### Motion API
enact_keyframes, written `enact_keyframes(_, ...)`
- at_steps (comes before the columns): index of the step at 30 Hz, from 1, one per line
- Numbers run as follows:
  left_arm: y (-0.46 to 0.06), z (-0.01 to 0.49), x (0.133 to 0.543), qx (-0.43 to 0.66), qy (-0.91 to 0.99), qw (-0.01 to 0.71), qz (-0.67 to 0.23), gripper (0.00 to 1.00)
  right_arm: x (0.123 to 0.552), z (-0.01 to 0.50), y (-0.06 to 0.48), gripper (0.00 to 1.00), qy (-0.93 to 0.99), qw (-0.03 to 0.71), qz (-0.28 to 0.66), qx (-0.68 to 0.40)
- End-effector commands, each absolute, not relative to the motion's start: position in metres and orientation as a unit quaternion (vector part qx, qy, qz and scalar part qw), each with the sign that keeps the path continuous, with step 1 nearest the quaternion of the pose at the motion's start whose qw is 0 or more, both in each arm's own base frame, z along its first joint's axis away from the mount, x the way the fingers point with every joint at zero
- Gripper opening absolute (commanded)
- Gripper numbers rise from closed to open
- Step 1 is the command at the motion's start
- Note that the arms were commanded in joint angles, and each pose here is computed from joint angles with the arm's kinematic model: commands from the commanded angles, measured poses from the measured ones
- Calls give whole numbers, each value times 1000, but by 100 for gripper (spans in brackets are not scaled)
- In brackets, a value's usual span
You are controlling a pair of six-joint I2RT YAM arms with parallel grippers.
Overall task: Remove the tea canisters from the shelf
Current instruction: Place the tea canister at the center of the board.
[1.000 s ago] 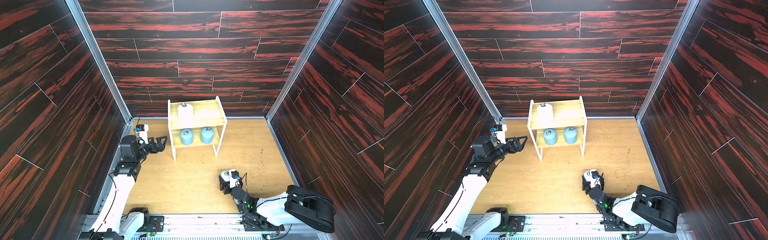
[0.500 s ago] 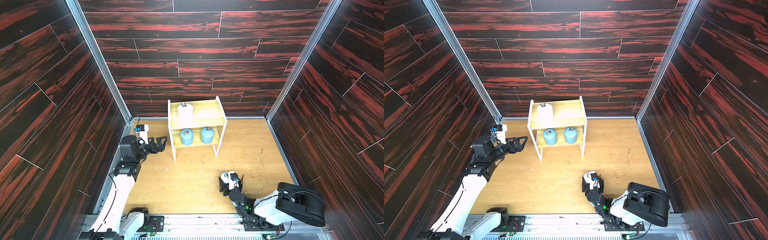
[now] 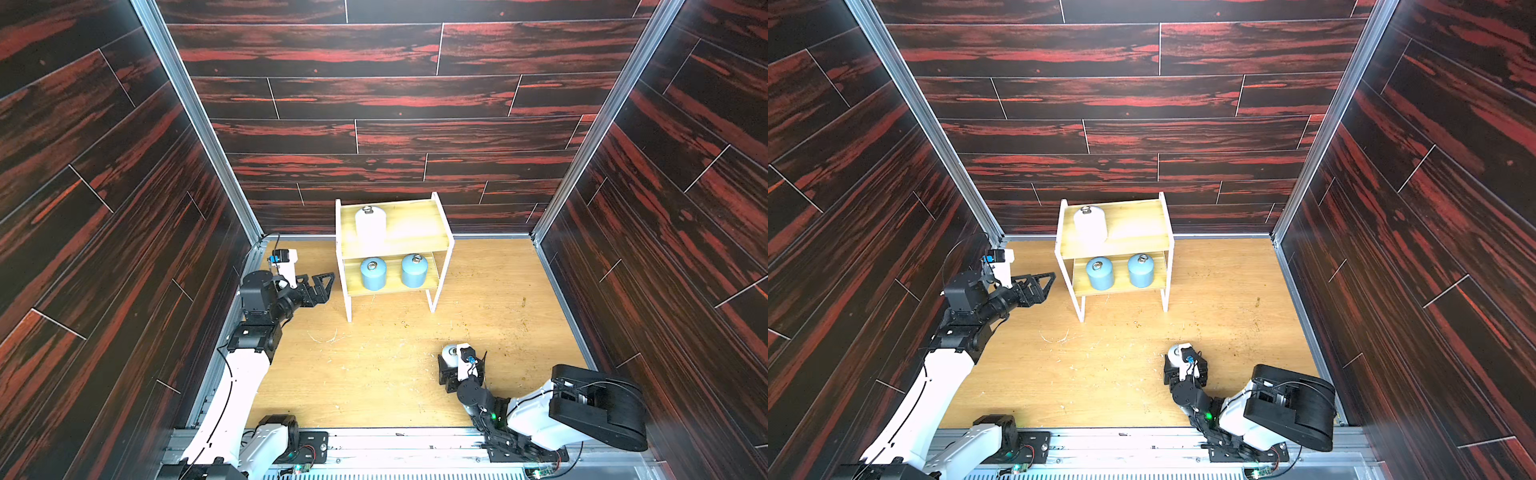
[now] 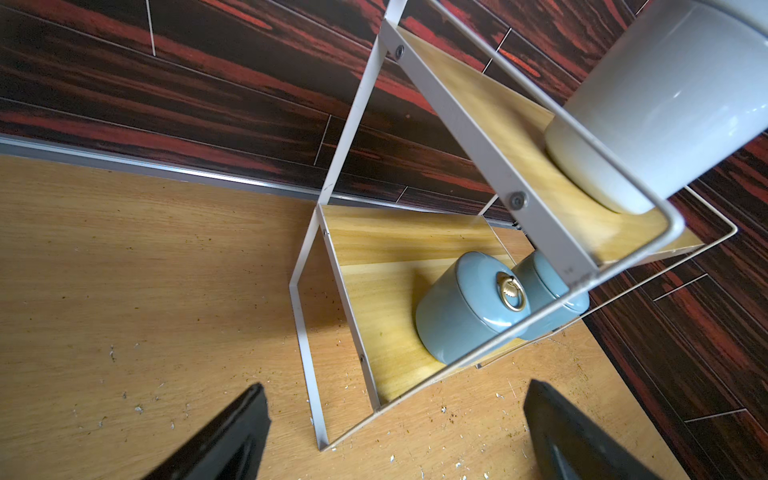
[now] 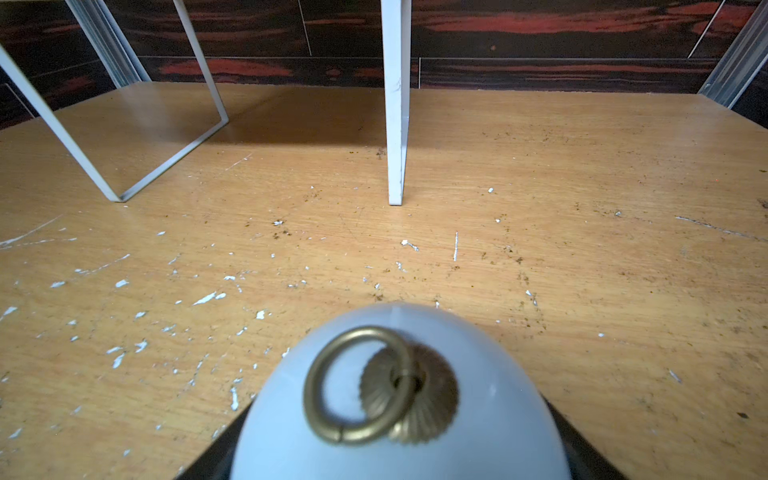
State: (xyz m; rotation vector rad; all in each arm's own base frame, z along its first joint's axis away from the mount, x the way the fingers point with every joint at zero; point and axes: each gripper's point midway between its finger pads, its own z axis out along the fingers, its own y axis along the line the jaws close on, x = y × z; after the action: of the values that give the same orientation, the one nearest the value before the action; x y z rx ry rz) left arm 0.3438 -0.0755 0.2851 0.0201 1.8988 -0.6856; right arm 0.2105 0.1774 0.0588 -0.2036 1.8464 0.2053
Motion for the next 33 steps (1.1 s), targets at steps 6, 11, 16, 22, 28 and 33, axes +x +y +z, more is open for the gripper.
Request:
enact_keyframes(6,-77,287,337,18,795,535,-285,100,207,57,168,86,793,598,82,-78)
enact_keyframes(11,-77,288,336,19,795,536,-285,100,207,58,168,89,792,600,81,-79)
enact_keyframes(16,-77,288,336,20,795,536,-284,100,206,59,167,97,792,600,81,-76)
enact_keyframes(22,-77,289,336,21,795,536,-283,100,205,59,165,98,796,597,77,-70)
enact_keyframes(28,-77,288,335,21,795,537,-282,100,205,62,170,98,794,598,68,-80)
enact_keyframes(33,-78,289,336,22,795,536,-283,100,206,68,174,98,793,600,70,-84)
